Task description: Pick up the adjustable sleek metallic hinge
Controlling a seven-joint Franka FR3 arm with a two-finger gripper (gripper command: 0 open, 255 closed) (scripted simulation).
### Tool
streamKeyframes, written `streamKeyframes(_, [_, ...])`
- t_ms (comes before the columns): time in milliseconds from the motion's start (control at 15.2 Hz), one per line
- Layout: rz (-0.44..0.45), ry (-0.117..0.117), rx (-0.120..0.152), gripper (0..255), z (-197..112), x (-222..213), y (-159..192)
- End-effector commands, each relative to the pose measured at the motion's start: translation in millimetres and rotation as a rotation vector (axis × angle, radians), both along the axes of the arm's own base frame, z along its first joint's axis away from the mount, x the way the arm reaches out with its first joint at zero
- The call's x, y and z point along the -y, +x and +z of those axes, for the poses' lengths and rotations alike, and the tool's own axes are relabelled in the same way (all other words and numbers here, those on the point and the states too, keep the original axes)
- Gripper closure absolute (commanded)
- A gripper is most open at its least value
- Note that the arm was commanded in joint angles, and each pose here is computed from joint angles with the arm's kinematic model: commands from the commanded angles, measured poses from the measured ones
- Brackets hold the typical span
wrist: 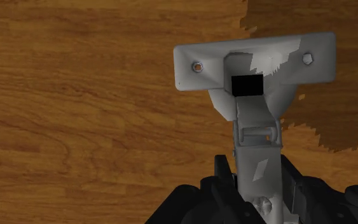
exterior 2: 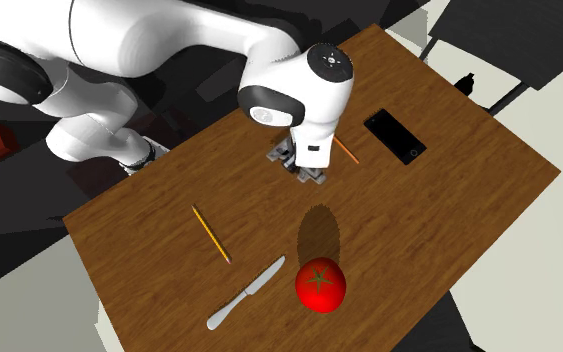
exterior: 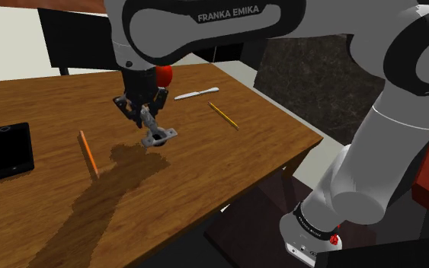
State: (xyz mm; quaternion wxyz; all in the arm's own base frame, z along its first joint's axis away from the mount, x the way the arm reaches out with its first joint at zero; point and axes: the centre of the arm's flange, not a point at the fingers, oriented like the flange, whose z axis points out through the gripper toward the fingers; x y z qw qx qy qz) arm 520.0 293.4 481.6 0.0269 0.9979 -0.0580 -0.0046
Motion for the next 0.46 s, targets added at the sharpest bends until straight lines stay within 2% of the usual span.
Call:
streamKeyframes(0, [0.000, 0.000, 0.000, 255, 11.4, -0.5, 1.1])
streamKeyframes(264, [0.000, 0.000, 0.000, 255, 32.5, -0.5, 1.1])
streamKeyframes(396, [0.000, 0.000, 0.000, 255, 33.3, -0.5, 1.0])
